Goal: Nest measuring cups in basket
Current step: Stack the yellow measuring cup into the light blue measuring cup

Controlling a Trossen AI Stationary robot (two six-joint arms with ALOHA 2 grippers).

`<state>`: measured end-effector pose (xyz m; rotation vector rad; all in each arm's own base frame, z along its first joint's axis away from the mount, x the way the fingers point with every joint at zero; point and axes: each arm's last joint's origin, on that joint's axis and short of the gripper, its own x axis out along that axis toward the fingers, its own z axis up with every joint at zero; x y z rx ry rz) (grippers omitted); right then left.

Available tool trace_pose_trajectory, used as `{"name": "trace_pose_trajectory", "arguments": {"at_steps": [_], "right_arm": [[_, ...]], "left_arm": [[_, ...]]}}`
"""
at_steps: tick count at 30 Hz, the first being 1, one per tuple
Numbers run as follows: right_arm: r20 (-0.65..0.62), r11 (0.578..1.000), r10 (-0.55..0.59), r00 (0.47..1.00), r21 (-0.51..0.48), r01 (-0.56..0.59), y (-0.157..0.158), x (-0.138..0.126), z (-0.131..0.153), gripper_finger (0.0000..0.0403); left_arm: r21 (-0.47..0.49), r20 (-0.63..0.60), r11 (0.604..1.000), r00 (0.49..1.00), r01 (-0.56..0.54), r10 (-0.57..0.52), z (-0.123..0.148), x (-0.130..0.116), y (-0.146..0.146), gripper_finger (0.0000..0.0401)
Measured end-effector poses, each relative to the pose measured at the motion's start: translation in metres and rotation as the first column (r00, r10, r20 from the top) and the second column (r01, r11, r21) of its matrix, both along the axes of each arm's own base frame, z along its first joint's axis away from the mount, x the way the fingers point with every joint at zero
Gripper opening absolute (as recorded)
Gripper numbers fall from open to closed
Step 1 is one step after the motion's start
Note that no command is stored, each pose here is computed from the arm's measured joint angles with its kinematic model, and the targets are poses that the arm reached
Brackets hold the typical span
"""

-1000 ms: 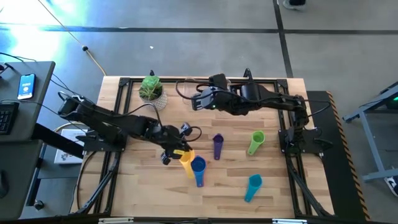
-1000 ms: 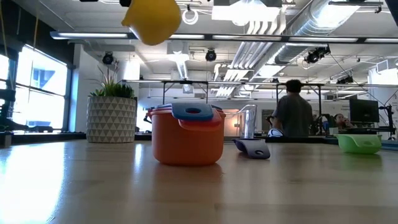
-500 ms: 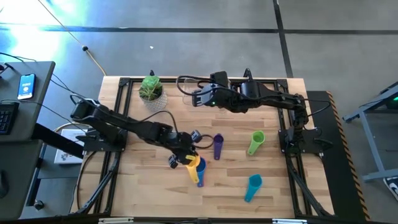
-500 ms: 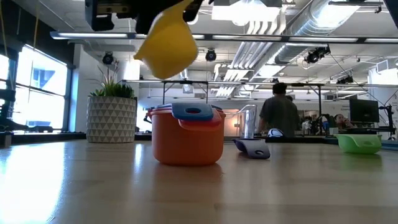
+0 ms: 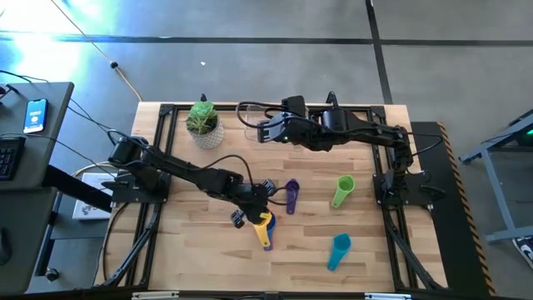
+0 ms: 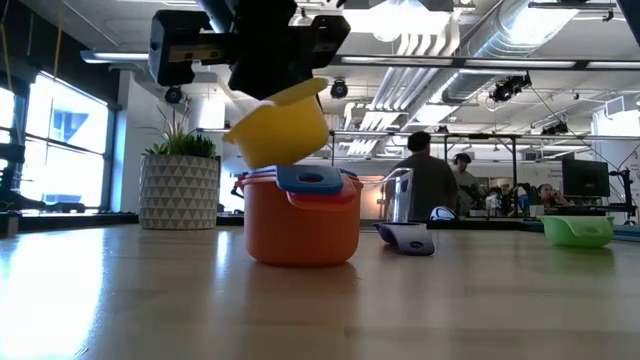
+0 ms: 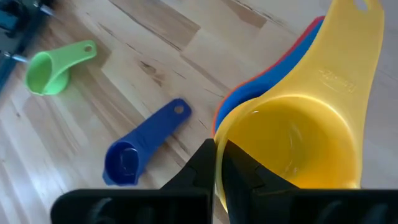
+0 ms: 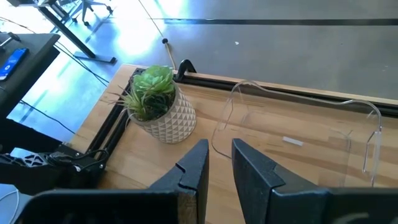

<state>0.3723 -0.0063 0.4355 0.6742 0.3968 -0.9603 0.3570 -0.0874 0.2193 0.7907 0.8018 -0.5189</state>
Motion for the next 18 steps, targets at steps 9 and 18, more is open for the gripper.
{"name": "trace_pose_trajectory", "arguments": {"at_steps": [9, 18], "right_arm": [[-0.004, 1.0, 0.0, 1.0, -0.001, 0.0, 0.0, 0.0, 0.0, 0.0062], [-0.006, 1.0, 0.001, 1.0, -0.001, -0.001, 0.0, 0.0, 0.0, 0.0062]], "left_arm": [[0.014, 0.011, 1.0, 1.0, 0.02, -0.02, -0.001, 0.002, 0.0, 0.0005], [0.022, -0.014, 1.0, 1.0, 0.018, -0.017, -0.014, 0.007, -0.002, 0.0005]]}}
